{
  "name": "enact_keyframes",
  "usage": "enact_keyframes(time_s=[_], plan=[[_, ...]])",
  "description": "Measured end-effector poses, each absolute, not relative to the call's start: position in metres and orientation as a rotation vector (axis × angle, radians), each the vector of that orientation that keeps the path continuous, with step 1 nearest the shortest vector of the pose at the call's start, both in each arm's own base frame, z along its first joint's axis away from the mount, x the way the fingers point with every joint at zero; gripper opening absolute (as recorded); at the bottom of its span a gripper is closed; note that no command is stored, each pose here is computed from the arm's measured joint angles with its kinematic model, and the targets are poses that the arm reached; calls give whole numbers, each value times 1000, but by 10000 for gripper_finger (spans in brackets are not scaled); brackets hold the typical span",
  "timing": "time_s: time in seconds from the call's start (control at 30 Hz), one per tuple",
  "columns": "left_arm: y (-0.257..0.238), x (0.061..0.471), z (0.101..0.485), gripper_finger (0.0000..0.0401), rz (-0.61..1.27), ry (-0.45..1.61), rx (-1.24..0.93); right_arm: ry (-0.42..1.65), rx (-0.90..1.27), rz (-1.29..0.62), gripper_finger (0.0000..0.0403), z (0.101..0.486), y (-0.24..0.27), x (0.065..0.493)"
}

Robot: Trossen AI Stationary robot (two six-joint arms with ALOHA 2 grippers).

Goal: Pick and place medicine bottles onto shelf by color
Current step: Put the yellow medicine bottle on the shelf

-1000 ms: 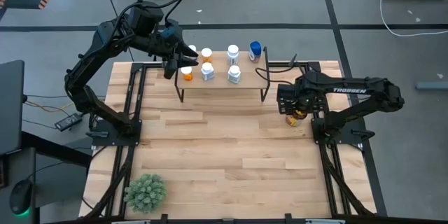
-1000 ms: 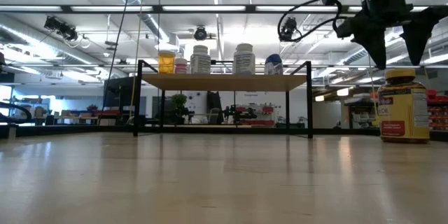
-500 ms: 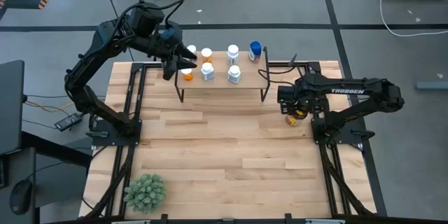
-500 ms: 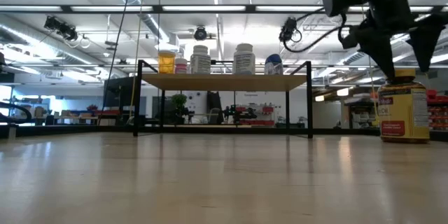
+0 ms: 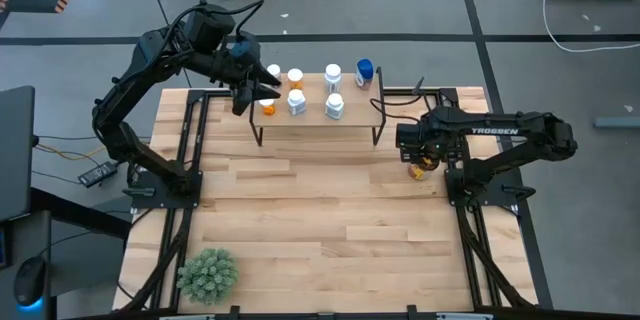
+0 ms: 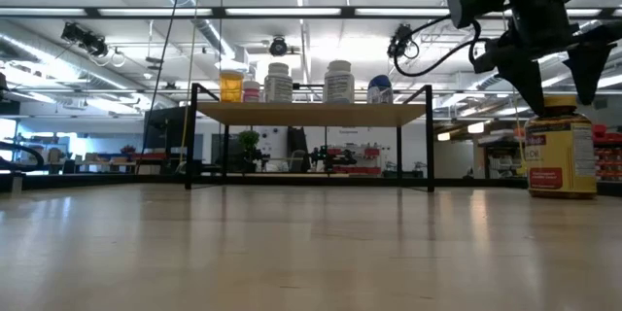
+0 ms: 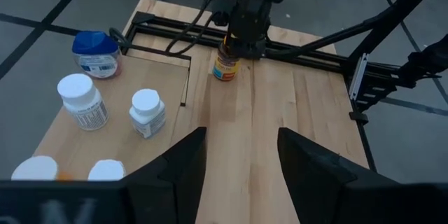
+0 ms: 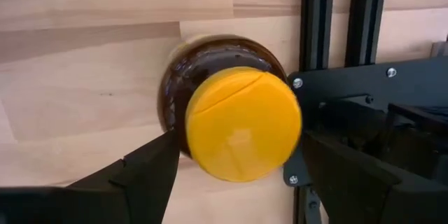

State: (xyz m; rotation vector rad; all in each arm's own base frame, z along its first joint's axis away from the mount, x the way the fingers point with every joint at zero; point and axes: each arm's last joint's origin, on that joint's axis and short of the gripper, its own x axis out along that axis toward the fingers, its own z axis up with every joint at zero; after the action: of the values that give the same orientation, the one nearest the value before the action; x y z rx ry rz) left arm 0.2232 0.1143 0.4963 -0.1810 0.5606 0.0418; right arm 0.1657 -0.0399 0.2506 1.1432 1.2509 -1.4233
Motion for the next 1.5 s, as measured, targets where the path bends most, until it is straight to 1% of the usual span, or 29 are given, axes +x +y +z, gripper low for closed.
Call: enact_keyframes(time_s=[0.17, 0.33, 0.53, 0.77, 0.97, 1.07, 1.23, 1.33, 1.5], plan=[[114, 223, 496, 179, 42, 564, -183, 1219, 1167, -1420, 301, 244, -43, 167], [113, 222, 494, 183, 40, 588, -196, 1182, 1182, -1420, 284, 244, -49, 168], [112, 220, 491, 183, 38, 619, -212, 1196, 1160, -1410, 258, 244, -53, 167], [112, 220, 491, 179, 38, 624, -216, 1178, 1114, -1438, 248, 244, -56, 166], [112, 219, 490, 180, 37, 632, -220, 1197, 1098, -1440, 251, 244, -56, 165], [112, 219, 490, 177, 37, 632, -220, 1207, 1085, -1454, 263, 246, -55, 163], [112, 219, 490, 179, 37, 632, -221, 1166, 1012, -1505, 287, 252, -58, 162], [112, 219, 490, 180, 37, 632, -221, 1149, 1022, -1526, 298, 252, -62, 161], [112, 219, 490, 175, 39, 632, -227, 1153, 1034, -1553, 298, 248, -71, 156]])
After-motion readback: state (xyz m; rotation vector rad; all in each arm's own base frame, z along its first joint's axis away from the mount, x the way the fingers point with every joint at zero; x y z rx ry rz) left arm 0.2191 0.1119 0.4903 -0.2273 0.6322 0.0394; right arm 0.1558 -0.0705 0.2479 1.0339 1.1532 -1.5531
